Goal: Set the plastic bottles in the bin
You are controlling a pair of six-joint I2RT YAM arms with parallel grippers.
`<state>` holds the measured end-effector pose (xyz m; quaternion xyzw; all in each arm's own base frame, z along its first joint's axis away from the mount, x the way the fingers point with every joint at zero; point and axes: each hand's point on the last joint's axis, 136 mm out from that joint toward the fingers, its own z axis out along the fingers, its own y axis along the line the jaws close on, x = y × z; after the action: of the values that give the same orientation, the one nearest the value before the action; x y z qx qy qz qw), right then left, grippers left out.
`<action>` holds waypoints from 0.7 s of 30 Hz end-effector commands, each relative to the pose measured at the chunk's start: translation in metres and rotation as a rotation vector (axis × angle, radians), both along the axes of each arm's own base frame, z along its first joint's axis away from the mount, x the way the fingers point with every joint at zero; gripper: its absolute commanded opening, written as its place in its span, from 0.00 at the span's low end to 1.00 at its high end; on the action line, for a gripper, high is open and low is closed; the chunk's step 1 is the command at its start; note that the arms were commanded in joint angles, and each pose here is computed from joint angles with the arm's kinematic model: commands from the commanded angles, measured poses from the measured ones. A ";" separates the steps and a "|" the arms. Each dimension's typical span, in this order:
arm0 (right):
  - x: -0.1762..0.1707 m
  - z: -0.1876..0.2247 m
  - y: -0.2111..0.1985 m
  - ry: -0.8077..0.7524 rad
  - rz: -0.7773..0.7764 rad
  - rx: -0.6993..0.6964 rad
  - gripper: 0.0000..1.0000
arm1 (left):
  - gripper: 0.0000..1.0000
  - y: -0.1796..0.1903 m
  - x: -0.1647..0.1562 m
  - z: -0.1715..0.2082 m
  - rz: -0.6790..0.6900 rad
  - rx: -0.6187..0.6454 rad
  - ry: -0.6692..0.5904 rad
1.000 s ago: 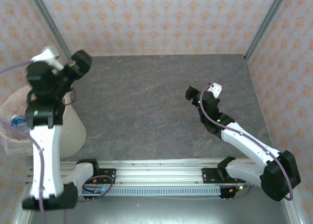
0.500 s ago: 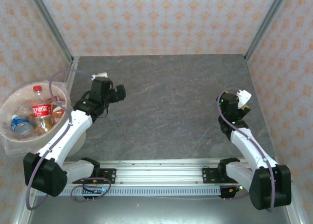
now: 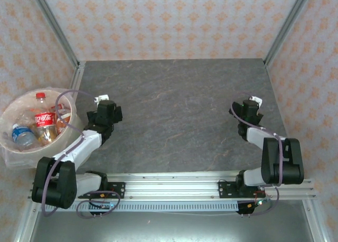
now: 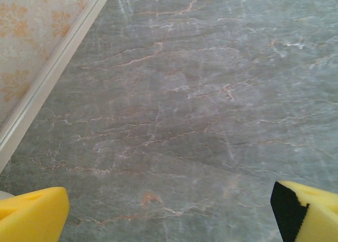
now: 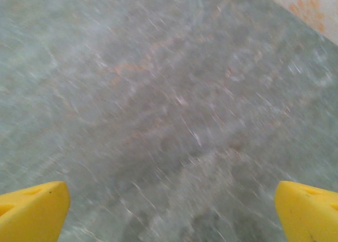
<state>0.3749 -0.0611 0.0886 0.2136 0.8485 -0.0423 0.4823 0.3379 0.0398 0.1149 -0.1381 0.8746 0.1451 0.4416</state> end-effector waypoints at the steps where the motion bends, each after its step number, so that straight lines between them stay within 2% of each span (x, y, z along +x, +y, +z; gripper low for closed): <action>1: 0.019 0.013 0.013 -0.131 0.111 -0.010 0.99 | 1.00 0.011 0.015 0.014 0.018 0.041 -0.131; 7: 0.014 0.002 0.035 -0.202 0.214 -0.051 0.99 | 1.00 0.010 0.029 0.003 -0.008 0.027 -0.183; 13: 0.017 0.000 0.028 -0.141 0.144 -0.087 0.99 | 1.00 0.005 0.038 0.002 -0.051 0.037 -0.276; 17: 0.017 0.001 0.028 -0.151 0.143 -0.089 0.99 | 1.00 0.001 0.048 -0.017 -0.075 0.036 -0.261; 21: 0.018 0.001 0.029 -0.146 0.147 -0.091 0.99 | 1.00 0.010 0.043 -0.016 -0.014 0.035 -0.257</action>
<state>0.3845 -0.0302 0.0743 0.1333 0.8358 -0.0198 0.5323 0.3763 0.0415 0.0795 -0.1182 0.8364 0.1322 0.5187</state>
